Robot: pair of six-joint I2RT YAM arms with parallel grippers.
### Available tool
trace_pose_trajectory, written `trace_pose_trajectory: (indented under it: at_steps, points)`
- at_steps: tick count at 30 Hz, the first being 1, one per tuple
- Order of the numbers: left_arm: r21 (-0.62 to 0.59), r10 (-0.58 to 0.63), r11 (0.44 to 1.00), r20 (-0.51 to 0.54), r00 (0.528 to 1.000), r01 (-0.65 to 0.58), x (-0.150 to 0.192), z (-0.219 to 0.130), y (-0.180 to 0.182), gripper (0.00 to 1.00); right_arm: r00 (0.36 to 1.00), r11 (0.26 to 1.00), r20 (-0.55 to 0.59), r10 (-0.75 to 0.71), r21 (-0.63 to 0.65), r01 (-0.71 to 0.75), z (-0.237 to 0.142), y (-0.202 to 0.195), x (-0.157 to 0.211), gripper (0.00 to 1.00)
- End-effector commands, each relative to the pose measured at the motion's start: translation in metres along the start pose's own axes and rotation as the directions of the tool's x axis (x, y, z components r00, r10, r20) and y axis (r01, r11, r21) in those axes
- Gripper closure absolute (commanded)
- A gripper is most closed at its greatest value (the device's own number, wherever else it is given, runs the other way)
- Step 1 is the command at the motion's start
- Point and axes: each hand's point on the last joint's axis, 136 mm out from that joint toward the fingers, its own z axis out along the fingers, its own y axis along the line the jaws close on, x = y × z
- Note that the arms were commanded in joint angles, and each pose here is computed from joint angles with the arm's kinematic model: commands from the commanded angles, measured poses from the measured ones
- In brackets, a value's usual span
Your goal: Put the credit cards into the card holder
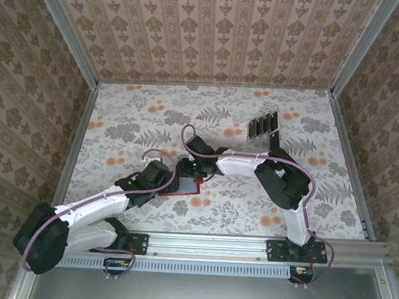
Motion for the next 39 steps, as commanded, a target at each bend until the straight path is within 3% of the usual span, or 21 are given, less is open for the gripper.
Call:
trace_pose_trajectory:
  at_steps: [1, 10, 13, 16, 18, 27, 31, 39]
  points:
    - [0.054, 0.044, 0.997, 0.022, 0.999, -0.045, -0.001, 0.0, -0.014, 0.0, 0.996, 0.995, -0.054, 0.069, 0.074, -0.065, 0.009, -0.026, 0.019, 0.56]
    - [0.069, 0.088, 0.994, 0.026, 0.996, -0.09, 0.001, 0.006, -0.029, 0.0, 0.995, 0.994, -0.055, 0.086, 0.073, -0.082, 0.009, -0.027, 0.02, 0.56]
    - [0.011, 0.084, 0.996, 0.027, 0.996, -0.085, 0.002, 0.002, -0.022, 0.0, 0.994, 0.994, -0.053, 0.091, 0.072, -0.087, 0.009, -0.027, 0.02, 0.56]
    - [-0.142, 0.053, 0.988, -0.001, 0.999, -0.053, 0.004, -0.005, 0.006, 0.0, 0.994, 0.993, -0.051, 0.094, 0.074, -0.09, 0.008, -0.028, 0.02, 0.56]
    - [-0.164, 0.059, 0.985, -0.004, 0.998, -0.059, 0.005, -0.008, 0.011, 0.0, 0.994, 0.993, -0.051, 0.096, 0.077, -0.092, 0.007, -0.03, 0.02, 0.56]
    - [0.022, 0.047, 0.999, 0.06, 0.997, -0.048, 0.008, -0.018, -0.005, 0.0, 0.993, 0.992, -0.052, 0.106, 0.076, -0.102, 0.008, -0.032, 0.021, 0.56]
    - [0.126, 0.058, 0.99, 0.041, 0.997, -0.063, 0.016, -0.016, -0.02, 0.0, 0.993, 0.992, -0.053, 0.106, 0.074, -0.102, 0.008, -0.033, 0.022, 0.56]
    - [0.11, 0.072, 0.991, 0.03, 0.997, -0.075, 0.012, -0.004, -0.03, 0.0, 0.992, 0.992, -0.053, 0.11, 0.068, -0.107, 0.009, -0.032, 0.022, 0.56]
